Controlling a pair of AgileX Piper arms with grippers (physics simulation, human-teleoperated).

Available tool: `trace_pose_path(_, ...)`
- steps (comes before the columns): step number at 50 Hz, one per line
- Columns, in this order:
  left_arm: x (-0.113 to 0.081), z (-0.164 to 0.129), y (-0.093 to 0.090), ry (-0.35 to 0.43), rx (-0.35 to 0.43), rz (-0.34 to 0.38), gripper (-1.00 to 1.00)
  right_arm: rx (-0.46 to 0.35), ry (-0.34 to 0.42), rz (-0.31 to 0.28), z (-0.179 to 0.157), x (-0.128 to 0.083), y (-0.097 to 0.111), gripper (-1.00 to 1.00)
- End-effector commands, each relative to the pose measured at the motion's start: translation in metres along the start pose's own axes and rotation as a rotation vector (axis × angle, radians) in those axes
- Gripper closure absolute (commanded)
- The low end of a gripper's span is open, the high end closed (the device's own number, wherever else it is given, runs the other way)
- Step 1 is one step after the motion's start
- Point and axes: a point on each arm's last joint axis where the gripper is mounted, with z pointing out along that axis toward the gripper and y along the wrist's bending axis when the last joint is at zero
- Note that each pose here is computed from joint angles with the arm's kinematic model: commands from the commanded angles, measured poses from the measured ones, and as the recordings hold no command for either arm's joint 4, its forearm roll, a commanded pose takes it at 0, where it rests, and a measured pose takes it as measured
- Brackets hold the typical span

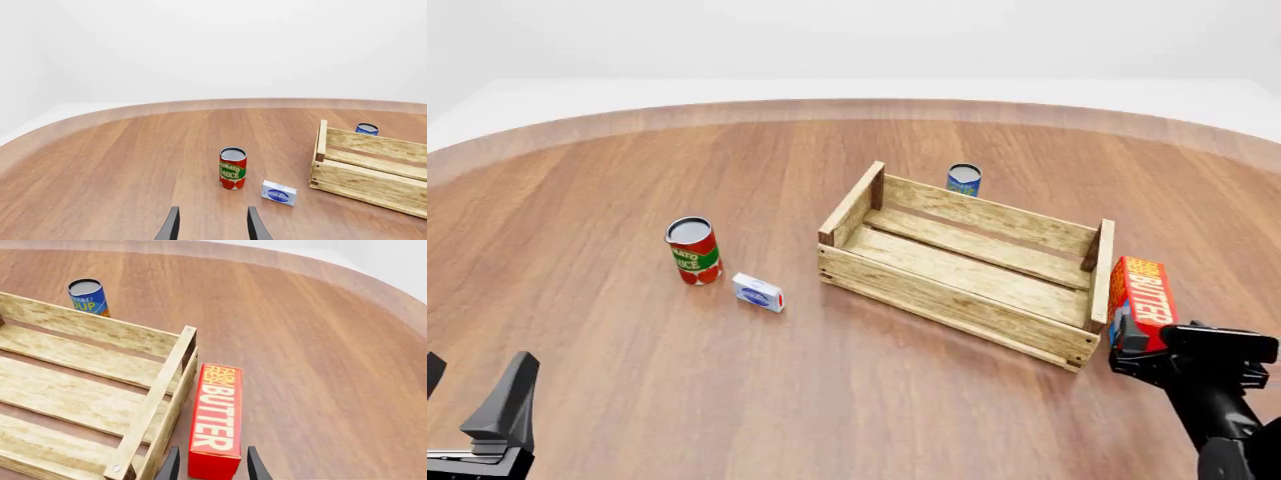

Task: Pick up the butter and put it in the tray.

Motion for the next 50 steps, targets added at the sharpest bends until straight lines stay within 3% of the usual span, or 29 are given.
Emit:
trace_pose_path(1, 0.0000, 0.0000, 0.0000, 0.000, 0.000, 0.000, -1.00, -0.001, 0.019, -0.004, 0.0066, 0.0043, 0.0003, -1.00)
trace_pose_path(50, 0.0000, 0.0000, 0.0000, 0.000, 0.000, 0.000, -1.00, 0.000, 0.050, -0.010, 0.0165, 0.0119, -0.0001, -1.00)
